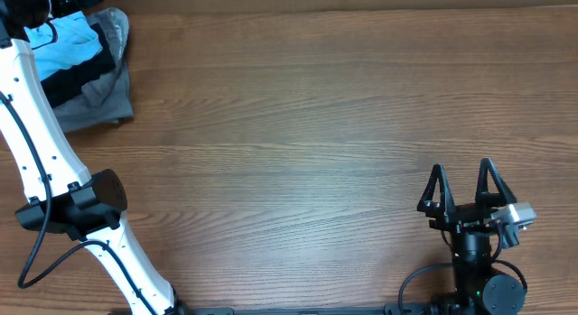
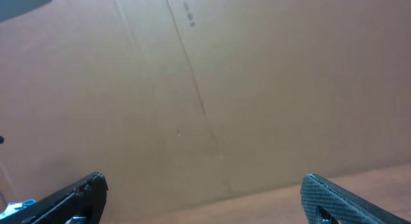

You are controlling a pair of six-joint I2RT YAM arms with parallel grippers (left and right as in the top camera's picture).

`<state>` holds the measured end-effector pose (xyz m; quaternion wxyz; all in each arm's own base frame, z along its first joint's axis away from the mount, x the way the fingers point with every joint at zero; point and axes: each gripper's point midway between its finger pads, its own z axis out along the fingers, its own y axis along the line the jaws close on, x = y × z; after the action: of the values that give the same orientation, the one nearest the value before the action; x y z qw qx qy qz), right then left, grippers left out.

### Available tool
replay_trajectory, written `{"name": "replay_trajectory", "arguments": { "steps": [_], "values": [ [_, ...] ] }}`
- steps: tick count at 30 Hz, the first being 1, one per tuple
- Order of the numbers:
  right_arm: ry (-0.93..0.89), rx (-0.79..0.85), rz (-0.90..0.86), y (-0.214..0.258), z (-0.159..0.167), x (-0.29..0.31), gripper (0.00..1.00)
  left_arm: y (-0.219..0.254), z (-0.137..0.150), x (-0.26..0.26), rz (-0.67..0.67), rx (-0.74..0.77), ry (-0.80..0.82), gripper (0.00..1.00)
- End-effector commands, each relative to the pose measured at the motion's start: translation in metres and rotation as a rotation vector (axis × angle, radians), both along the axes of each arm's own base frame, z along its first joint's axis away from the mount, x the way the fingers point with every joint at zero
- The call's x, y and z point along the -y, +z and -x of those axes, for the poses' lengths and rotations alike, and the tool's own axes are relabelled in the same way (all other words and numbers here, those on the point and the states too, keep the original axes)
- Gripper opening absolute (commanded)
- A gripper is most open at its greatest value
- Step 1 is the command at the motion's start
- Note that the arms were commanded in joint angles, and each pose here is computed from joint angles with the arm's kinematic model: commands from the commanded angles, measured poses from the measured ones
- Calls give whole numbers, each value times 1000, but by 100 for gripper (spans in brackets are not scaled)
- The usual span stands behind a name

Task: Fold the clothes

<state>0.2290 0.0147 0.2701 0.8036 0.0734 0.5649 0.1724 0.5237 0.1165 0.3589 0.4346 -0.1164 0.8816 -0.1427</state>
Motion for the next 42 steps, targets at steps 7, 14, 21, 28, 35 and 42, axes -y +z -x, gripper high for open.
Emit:
{"name": "replay_trajectory", "arguments": {
  "steps": [7,14,21,28,35,42],
  "values": [
    [-9,-121,9,-37,-10,0,100,-1,-2,6,11,1,-13,100],
    [-5,-372,11,-98,-17,0,100,-1,-2,6,11,1,-13,100],
    [-9,-388,11,-102,-17,0,100,-1,-2,6,11,1,-13,100],
    [-9,-388,11,-102,-17,0,100,-1,-2,6,11,1,-13,100],
    [-9,-388,11,-102,-17,0,100,-1,-2,6,11,1,-13,100],
    [-9,-388,11,-102,-17,0,100,-34,26,23,-66,-144,-20,100]
  ]
}}
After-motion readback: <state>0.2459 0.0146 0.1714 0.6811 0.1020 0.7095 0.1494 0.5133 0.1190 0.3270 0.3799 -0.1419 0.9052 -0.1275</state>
